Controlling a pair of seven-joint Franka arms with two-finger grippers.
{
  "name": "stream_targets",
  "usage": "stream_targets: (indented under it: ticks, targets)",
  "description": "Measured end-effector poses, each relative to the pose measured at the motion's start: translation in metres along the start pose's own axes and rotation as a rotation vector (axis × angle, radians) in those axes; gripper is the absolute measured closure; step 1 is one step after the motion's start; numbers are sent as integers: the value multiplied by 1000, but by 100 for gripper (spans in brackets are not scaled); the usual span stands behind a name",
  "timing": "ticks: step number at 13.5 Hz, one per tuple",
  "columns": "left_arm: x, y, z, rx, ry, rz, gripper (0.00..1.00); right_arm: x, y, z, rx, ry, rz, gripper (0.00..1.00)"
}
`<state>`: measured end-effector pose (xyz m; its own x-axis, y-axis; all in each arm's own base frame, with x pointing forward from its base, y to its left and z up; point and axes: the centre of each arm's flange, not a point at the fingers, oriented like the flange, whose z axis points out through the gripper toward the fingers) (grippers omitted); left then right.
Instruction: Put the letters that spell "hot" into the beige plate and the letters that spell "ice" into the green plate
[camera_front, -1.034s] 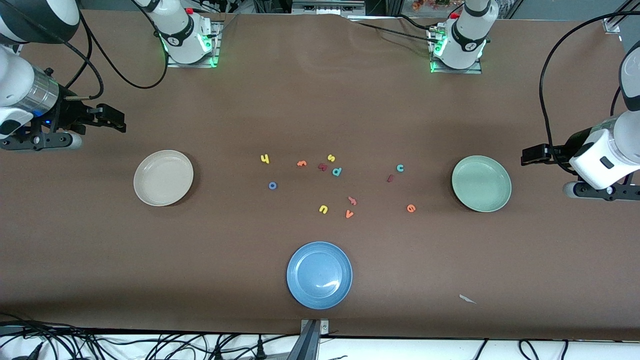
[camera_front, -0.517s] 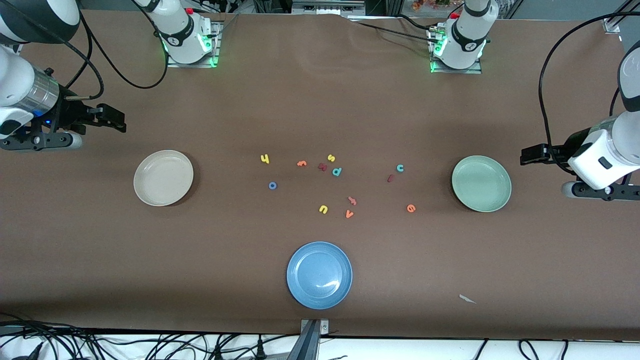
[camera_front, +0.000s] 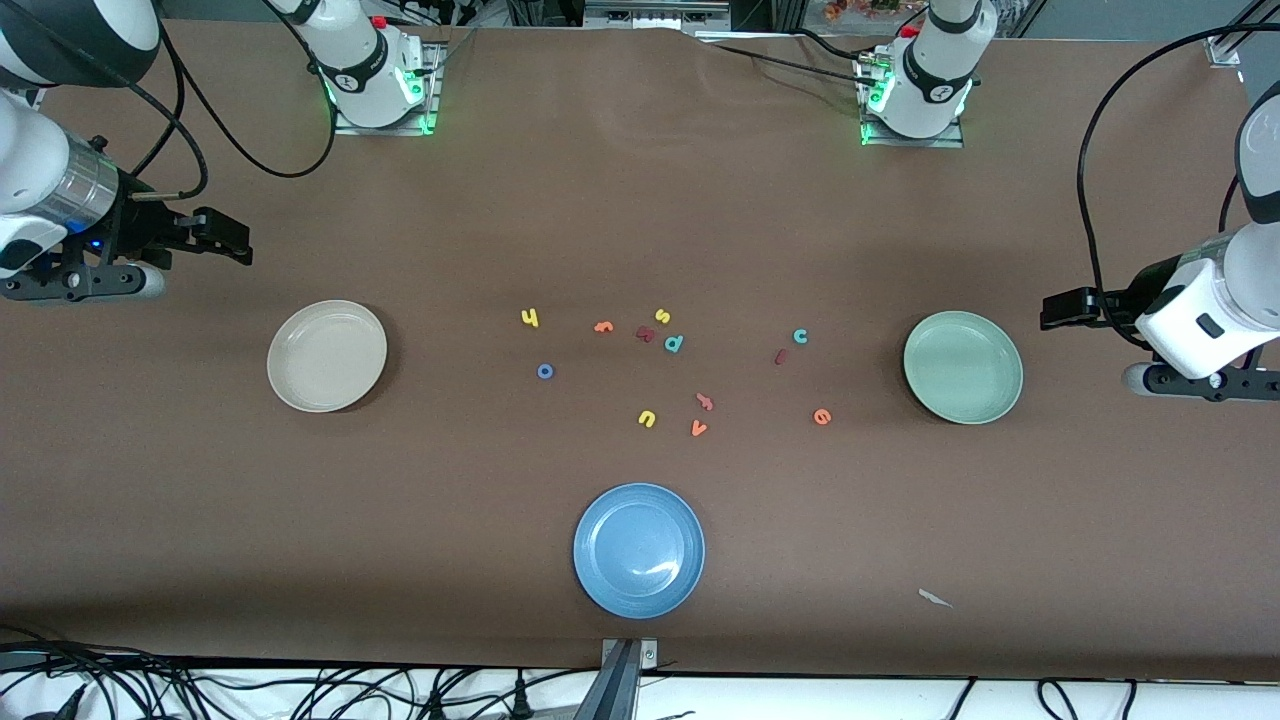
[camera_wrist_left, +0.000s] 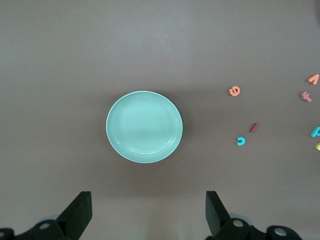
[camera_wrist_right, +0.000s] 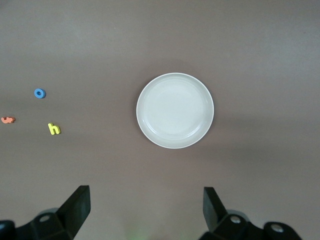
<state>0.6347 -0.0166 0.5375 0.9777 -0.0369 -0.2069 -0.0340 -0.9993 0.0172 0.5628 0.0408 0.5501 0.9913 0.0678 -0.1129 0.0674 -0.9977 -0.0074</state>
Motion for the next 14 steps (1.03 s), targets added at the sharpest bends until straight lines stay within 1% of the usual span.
stream_targets:
  ticks: [8, 11, 13, 14]
  targets:
    - [1, 7, 5, 2, -11, 2, 0, 0, 0, 0, 0, -1, 0, 0]
    - [4, 31, 22, 11, -43, -12, 0, 0, 0, 0, 0, -2, 0, 0]
    - [8, 51, 41, 18, -79, -14, 0, 0, 0, 0, 0, -3, 0, 0]
    - [9, 60, 53, 9, -99, -12, 0, 0, 0, 1, 0, -5, 0, 0]
